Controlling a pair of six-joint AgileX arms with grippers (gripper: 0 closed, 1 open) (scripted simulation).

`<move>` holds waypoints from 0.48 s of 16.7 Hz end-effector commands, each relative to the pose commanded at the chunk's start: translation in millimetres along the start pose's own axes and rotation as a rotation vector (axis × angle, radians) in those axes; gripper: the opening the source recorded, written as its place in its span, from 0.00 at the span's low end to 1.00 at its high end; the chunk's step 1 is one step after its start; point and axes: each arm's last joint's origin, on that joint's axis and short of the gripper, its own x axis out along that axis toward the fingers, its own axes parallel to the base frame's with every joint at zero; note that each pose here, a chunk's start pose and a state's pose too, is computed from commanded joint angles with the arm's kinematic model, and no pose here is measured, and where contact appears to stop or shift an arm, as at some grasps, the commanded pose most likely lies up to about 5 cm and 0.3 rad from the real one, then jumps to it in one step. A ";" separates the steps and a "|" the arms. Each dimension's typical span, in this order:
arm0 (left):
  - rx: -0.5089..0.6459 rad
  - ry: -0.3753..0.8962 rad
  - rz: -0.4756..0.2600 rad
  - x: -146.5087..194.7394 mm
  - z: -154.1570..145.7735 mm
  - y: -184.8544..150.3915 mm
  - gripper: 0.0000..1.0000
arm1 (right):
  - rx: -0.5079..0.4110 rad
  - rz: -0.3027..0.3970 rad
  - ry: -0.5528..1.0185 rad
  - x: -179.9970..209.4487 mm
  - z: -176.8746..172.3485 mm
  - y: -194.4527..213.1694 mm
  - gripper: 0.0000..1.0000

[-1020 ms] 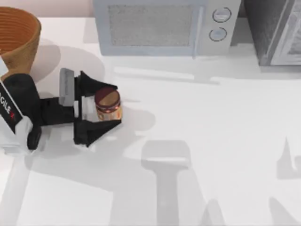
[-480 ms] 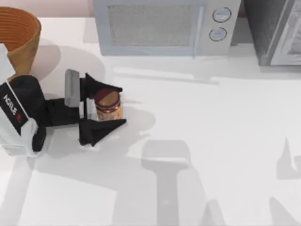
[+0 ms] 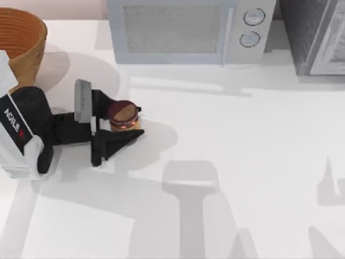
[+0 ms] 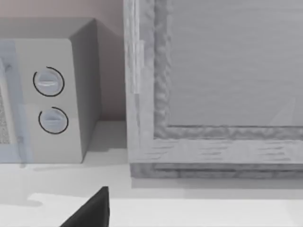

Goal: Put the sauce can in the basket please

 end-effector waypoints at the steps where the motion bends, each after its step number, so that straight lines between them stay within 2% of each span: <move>1: 0.000 0.000 0.000 0.0 0.0 0.0 0.10 | 0.000 0.000 0.000 0.0 0.0 0.0 1.00; 2: 0.000 0.000 0.000 0.0 0.0 0.0 0.02 | 0.000 0.000 0.000 0.0 0.0 0.0 1.00; 3: 0.000 0.000 0.000 0.0 0.0 0.0 0.00 | 0.000 0.000 0.000 0.0 0.0 0.0 1.00; 8: 0.000 0.000 0.000 0.0 0.0 0.0 0.00 | 0.000 0.000 0.000 0.0 0.0 0.0 1.00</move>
